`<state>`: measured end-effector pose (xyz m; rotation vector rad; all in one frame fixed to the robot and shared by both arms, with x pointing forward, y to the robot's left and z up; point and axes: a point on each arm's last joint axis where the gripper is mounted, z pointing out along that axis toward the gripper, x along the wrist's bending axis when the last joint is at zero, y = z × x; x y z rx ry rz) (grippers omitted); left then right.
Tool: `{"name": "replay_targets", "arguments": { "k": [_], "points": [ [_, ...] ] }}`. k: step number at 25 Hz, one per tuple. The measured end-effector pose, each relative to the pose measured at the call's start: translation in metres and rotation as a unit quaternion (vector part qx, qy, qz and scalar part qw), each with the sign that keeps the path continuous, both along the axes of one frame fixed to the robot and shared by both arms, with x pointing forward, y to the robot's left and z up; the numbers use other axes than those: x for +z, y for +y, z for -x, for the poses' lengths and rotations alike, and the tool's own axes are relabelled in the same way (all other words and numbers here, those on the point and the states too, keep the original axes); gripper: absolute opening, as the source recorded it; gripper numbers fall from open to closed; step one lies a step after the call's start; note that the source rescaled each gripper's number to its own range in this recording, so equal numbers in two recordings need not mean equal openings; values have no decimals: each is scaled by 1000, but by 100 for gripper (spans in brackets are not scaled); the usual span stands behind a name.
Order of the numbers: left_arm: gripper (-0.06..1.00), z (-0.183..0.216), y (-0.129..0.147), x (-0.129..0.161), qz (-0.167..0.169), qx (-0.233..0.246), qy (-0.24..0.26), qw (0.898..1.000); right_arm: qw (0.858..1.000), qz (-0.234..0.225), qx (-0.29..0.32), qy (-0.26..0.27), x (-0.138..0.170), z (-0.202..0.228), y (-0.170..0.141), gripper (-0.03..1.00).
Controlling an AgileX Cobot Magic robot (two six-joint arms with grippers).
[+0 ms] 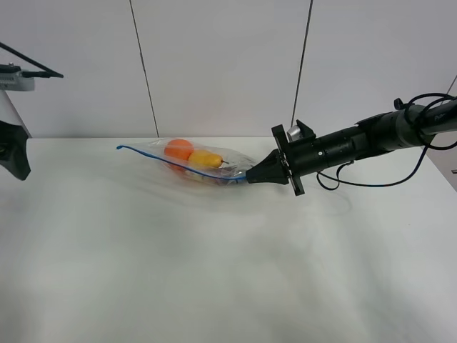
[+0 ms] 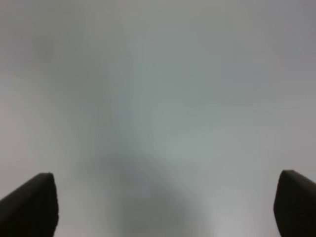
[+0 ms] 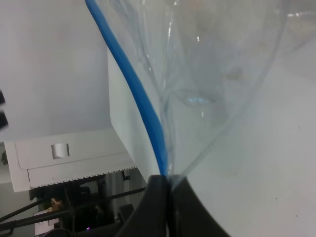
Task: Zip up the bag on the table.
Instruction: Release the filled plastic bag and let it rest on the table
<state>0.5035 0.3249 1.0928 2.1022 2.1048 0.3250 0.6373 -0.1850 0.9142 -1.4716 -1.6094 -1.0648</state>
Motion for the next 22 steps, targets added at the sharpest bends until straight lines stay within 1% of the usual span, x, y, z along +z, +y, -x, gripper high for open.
{"name": "replay_targets", "arguments": {
  "k": [4,8,9,12,13,15,18,20,22],
  "points": [
    [100,55,-9,-8,28,3,0,1000,1000,0,0,0,0,0,0,0],
    [100,113,-14,-21,30,3,-16,999,1000,0,0,0,0,0,0,0],
    [100,129,-16,-24,29,2,-28,999,1000,0,0,0,0,0,0,0],
    [100,162,-18,-36,29,2,-49,998,1000,0,0,0,0,0,0,0],
    [100,171,-19,-38,30,1,-62,998,1000,0,0,0,0,0,0,0],
    [100,186,-22,-44,35,1,-87,996,1000,0,0,0,0,0,0,0],
    [100,202,-24,-40,37,-1,-148,988,1000,0,0,0,0,0,0,0],
    [100,209,-26,-38,40,-3,-175,984,1000,0,0,0,0,0,0,0],
    [100,214,-26,-36,41,-4,-191,981,1000,0,0,0,0,0,0,0]
  ]
}}
